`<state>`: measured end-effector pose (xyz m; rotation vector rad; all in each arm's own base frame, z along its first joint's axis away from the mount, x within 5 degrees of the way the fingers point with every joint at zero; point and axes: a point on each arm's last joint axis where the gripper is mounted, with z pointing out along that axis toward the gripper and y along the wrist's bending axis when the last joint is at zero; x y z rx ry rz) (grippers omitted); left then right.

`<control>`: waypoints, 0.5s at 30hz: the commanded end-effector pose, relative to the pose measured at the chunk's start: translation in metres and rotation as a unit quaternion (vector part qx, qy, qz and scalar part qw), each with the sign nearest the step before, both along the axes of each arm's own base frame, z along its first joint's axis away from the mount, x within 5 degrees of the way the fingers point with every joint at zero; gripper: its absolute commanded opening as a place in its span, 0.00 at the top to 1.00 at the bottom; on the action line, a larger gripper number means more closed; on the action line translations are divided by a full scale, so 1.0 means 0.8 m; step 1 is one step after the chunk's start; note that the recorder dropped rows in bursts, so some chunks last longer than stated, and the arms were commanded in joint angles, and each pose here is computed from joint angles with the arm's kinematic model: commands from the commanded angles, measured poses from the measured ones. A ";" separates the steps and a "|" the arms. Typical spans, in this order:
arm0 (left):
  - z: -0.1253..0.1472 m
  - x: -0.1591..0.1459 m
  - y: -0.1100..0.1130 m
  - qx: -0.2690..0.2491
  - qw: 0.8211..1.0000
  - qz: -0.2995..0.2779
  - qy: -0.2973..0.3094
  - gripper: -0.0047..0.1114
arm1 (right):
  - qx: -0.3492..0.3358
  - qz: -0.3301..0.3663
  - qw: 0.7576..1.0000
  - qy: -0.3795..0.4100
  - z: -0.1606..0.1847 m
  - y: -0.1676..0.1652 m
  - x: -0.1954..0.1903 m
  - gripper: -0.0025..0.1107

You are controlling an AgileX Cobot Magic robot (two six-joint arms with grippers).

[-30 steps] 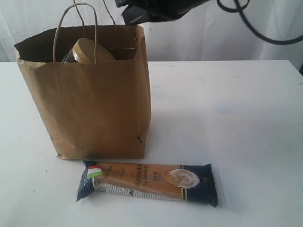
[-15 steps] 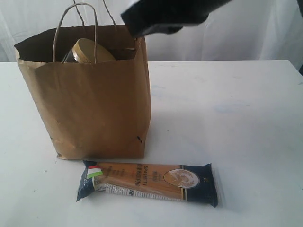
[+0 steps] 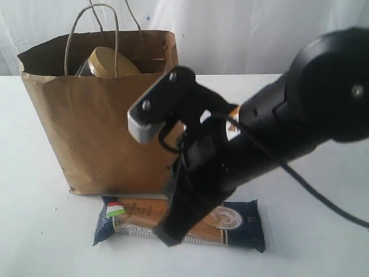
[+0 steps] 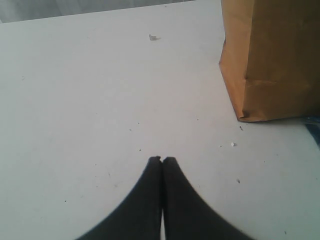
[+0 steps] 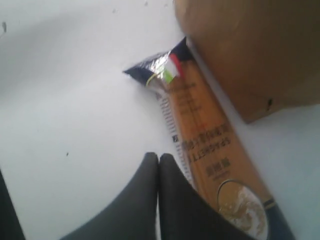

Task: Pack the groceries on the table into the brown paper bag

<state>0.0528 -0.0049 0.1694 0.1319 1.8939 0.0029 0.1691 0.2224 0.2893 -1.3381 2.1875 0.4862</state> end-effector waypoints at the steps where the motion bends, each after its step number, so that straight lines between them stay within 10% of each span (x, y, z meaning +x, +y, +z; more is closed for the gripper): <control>1: 0.000 0.000 0.000 0.000 1.000 -0.004 -0.002 0.96 | -0.027 -0.001 0.999 0.023 -0.024 -0.008 -0.010 0.98; 15: 0.000 0.000 0.000 0.000 1.000 -0.004 -0.002 0.96 | -0.208 0.060 0.971 0.100 -0.073 0.022 0.023 0.98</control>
